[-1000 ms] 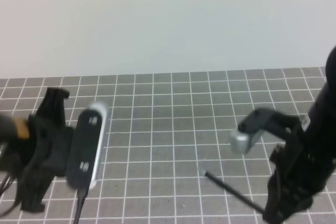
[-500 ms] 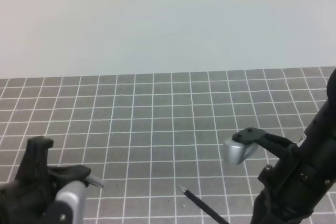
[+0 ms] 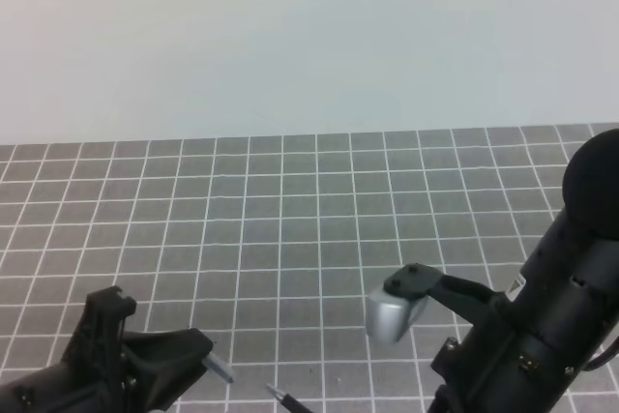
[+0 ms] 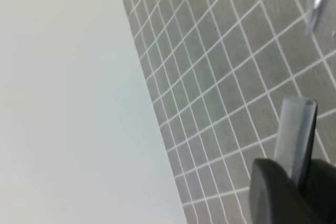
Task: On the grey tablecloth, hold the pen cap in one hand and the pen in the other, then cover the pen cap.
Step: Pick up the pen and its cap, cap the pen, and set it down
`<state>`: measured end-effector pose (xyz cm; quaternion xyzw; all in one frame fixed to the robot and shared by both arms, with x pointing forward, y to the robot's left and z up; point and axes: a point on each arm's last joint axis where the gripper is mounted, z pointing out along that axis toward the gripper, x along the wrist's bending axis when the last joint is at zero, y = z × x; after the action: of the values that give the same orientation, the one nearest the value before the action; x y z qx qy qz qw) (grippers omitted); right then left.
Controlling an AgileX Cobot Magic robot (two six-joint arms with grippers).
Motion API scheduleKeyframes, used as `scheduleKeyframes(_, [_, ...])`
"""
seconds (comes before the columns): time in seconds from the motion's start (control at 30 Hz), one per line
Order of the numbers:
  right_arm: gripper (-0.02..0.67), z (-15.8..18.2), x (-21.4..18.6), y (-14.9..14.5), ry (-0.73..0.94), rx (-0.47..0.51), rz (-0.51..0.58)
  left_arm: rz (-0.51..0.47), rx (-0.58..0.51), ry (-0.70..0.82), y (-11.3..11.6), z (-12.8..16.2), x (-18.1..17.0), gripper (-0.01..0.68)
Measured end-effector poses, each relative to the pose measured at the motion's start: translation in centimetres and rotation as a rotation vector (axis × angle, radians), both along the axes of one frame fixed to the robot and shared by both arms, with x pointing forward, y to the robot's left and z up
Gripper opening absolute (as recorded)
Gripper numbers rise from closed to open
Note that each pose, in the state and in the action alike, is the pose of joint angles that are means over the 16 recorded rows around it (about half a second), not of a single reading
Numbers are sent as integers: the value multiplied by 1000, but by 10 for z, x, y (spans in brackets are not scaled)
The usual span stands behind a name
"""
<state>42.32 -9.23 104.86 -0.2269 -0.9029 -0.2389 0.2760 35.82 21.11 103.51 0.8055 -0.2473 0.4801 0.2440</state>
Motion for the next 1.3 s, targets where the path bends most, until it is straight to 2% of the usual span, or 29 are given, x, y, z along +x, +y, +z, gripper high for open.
scheduleKeyframes(0.63, [-4,8,-2,8,23,126,10,-25,-19,-6,-3,1,-2,34])
scheduleKeyframes(1.1, [-3,8,-2,9,30,128,4,-10,-33,-10,-3,2,-1,29])
scheduleKeyframes(1.3, [1,6,-1,9,39,121,1,-19,-20,-20,-3,1,-1,58])
